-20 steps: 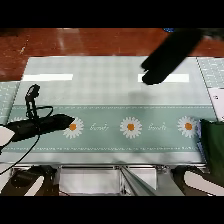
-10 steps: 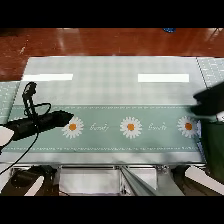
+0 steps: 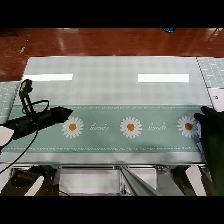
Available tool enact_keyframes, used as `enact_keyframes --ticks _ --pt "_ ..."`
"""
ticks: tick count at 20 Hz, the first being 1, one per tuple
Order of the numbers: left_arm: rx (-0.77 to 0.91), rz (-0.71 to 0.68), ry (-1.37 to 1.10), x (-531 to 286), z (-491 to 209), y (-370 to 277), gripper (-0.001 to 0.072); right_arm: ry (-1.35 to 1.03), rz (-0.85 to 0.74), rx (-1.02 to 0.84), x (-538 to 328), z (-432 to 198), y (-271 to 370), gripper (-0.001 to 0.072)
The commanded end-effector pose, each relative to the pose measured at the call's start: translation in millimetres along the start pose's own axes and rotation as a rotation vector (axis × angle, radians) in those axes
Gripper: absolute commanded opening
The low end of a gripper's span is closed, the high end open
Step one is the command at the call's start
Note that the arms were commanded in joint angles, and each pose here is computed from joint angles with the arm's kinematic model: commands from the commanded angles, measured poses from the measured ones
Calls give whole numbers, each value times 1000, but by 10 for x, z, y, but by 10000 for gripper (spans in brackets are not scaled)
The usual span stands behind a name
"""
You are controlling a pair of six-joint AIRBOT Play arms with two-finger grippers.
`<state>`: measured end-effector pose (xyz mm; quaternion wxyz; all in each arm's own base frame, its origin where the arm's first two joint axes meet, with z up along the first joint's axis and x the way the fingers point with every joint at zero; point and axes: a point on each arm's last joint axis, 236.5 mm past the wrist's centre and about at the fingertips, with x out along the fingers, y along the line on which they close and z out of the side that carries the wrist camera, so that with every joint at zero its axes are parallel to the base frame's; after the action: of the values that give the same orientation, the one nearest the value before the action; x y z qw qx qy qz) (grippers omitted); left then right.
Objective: Fold the shirts.
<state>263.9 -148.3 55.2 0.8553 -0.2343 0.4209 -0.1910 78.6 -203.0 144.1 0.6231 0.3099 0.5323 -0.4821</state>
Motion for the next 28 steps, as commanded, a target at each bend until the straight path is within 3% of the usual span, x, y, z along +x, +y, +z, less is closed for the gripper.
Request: enact_keyframes --ticks 1,2,5,7,8,9,10,12,14,16,19,21,23,28 --pt "-2 -6 -20 -1 49 -13 25 -16 -185 118 120 -231 -475 357" --pt "-3 -5 -28 -1 66 -12 25 4 -160 82 173 -263 -405 414" --pt "-3 -5 -71 -7 168 -12 25 -54 -129 61 199 -113 -332 412" --pt "2 -6 -174 -62 452 -39 25 -150 11 33 153 134 -11 395" --pt "4 -10 -229 -127 665 -92 25 -213 163 10 64 312 348 270" --pt "20 -18 -265 -201 879 -185 25 -267 332 -27 -98 455 741 75" --pt "57 -32 -298 -282 1137 -340 25 -311 540 -77 -344 557 1229 19" --pt "151 -76 -330 -396 1644 -758 24 -320 971 -185 -1046 496 2263 19" --pt "260 -133 -261 -308 1946 -1226 24 -294 1208 -443 -1606 -7 3116 19" --pt "352 -160 -75 -3 1856 -1512 24 -240 1193 -786 -1604 -856 3743 19" --pt "419 24 256 603 1246 -1004 24 -207 842 -1188 -756 -1688 4100 18" --pt "208 370 398 814 877 38 24 -136 558 -1182 -52 -1694 4027 17" --pt "111 376 470 885 613 338 24 -79 426 -1192 355 -1672 3935 18" --pt "112 368 454 921 648 383 25 -76 415 -1206 400 -1677 3941 19"
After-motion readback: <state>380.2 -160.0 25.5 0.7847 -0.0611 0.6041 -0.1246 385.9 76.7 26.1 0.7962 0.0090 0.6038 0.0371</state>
